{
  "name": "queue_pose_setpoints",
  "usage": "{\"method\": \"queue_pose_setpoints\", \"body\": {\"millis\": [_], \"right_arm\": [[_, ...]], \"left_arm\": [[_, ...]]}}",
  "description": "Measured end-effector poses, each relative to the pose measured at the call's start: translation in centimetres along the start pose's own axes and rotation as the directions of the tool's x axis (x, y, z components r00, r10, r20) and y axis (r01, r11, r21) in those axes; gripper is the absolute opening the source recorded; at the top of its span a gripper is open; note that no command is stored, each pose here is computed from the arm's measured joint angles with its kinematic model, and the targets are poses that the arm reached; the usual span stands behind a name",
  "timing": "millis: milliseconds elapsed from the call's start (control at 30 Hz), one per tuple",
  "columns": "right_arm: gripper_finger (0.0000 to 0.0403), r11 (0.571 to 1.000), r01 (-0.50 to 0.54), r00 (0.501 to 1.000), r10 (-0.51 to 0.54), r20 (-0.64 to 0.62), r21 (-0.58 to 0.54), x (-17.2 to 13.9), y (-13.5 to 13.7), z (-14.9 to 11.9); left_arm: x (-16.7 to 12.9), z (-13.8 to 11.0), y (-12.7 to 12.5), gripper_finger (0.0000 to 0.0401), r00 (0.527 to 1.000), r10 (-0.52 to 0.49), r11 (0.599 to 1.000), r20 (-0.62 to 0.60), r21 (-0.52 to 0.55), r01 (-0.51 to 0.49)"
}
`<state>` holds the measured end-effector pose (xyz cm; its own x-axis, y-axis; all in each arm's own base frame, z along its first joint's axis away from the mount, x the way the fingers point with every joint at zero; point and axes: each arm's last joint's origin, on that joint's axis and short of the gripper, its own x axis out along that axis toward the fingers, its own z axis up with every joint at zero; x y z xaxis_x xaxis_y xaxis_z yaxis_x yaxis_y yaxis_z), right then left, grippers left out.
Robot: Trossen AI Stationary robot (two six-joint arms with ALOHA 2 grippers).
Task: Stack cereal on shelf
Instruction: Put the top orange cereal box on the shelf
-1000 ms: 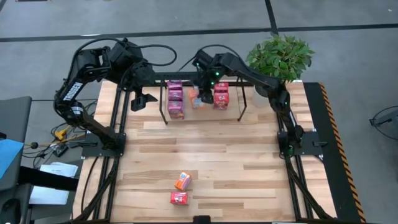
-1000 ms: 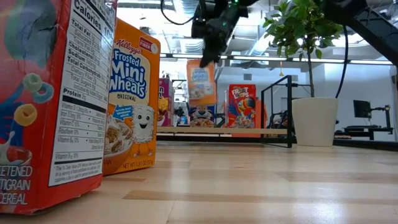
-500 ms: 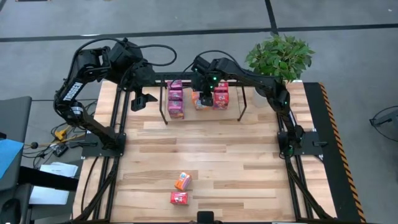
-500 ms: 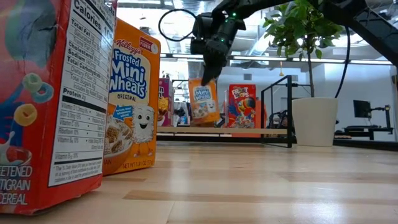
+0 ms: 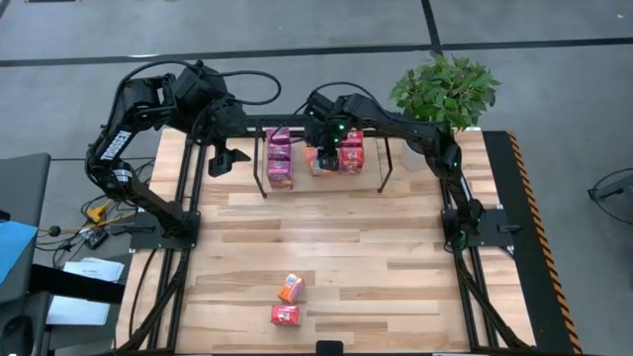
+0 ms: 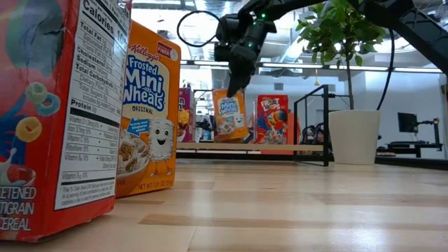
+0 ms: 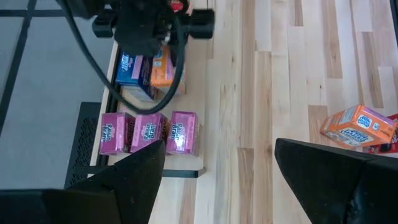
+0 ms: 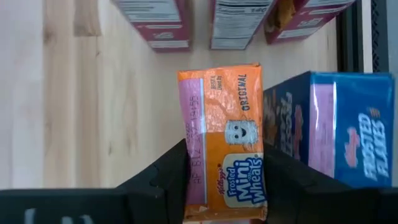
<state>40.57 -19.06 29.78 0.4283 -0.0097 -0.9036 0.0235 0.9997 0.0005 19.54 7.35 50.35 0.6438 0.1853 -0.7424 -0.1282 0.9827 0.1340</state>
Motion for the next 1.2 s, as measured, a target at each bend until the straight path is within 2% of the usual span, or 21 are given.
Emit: {"method": "queue_pose_setpoints", "body": {"millis": [133, 300, 400, 533, 700, 867, 1100, 1200], "right_arm": [[0.0179, 1.000, -0.005, 1.000, 0.005, -0.005, 0.001, -2.5, 0.7, -0.5], [0.0171, 0.999, 0.020, 0.993, -0.017, 0.115, -0.029, -6.3, 2.0, 0.0], [0.0174, 0.999, -0.037, 0.984, 0.039, 0.175, -0.018, -7.8, 3.1, 0.1], [0.0183, 0.999, -0.023, 0.975, 0.030, 0.218, -0.033, -6.9, 4.5, -0.4], [0.0180, 0.996, 0.075, 0.977, -0.064, 0.202, -0.047, -4.2, 5.3, -2.3], [0.0174, 0.989, 0.136, 0.963, -0.117, 0.245, -0.061, -3.2, 5.0, -2.9], [0.0188, 0.986, 0.157, 0.955, -0.138, 0.263, -0.051, -2.2, 3.6, -2.9], [0.0191, 0.990, 0.136, 0.961, -0.121, 0.249, -0.044, -1.5, 3.0, -3.1]], "left_arm": [[0.0, 0.0, 0.0, 0.0297, 1.000, 0.000, 1.000, 0.000, 0.001, 0.000], [0.0, 0.0, 0.0, 0.0297, 1.000, 0.000, 1.000, 0.000, 0.009, 0.000], [0.0, 0.0, 0.0, 0.0297, 1.000, 0.000, 1.000, 0.000, 0.008, 0.000], [0.0, 0.0, 0.0, 0.0297, 1.000, 0.002, 1.000, 0.000, 0.001, -0.002], [0.0, 0.0, 0.0, 0.0297, 1.000, 0.004, 1.000, -0.001, 0.001, -0.004], [0.2, 0.2, 0.1, 0.0297, 1.000, 0.019, 1.000, 0.008, 0.009, -0.019], [0.2, 0.3, 0.1, 0.0297, 1.000, 0.024, 1.000, 0.018, 0.003, -0.024], [0.2, 0.3, 0.1, 0.0297, 1.000, 0.024, 1.000, 0.017, 0.002, -0.024]]}}
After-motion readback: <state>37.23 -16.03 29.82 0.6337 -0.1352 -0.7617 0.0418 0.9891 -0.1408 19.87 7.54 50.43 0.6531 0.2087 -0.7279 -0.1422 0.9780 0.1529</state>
